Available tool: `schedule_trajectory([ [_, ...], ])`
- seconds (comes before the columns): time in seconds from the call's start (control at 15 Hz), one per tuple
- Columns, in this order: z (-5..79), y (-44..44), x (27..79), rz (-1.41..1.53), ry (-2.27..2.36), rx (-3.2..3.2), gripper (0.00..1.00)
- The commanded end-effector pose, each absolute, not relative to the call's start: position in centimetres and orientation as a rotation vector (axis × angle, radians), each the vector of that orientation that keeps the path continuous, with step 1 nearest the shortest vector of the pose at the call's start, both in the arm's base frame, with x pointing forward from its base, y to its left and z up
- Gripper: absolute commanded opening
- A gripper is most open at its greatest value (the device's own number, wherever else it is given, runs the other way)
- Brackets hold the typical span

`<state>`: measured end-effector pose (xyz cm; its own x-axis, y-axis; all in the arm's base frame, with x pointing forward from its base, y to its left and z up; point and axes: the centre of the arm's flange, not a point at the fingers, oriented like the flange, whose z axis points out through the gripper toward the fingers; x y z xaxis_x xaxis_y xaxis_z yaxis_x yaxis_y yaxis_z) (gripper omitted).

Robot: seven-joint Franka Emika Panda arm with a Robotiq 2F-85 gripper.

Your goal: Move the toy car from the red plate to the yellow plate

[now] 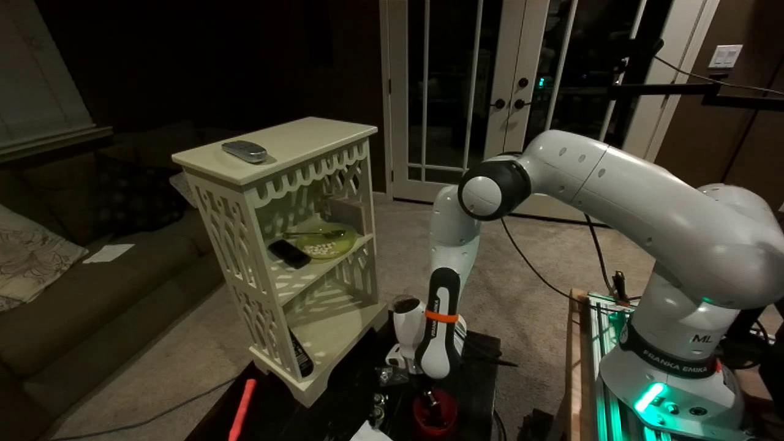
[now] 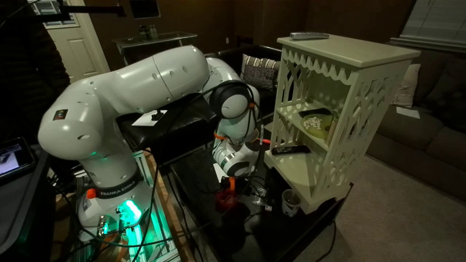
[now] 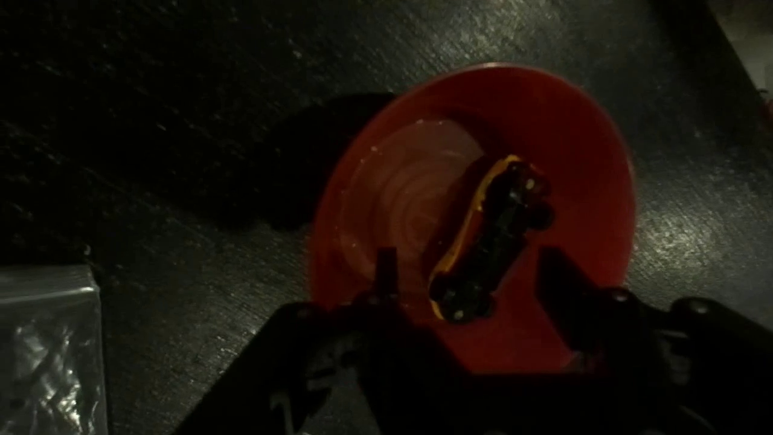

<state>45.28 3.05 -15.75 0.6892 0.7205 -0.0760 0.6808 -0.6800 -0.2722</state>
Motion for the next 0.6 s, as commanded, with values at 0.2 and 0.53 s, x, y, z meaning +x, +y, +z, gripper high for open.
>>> schedule_trajectory([
  [0.2,-16.79,2.86,44.51,0.214,-1.062,-2.681,0.66],
  [0.53,-17.13,3.41,44.22,0.199,-1.048,-2.645,0.64],
])
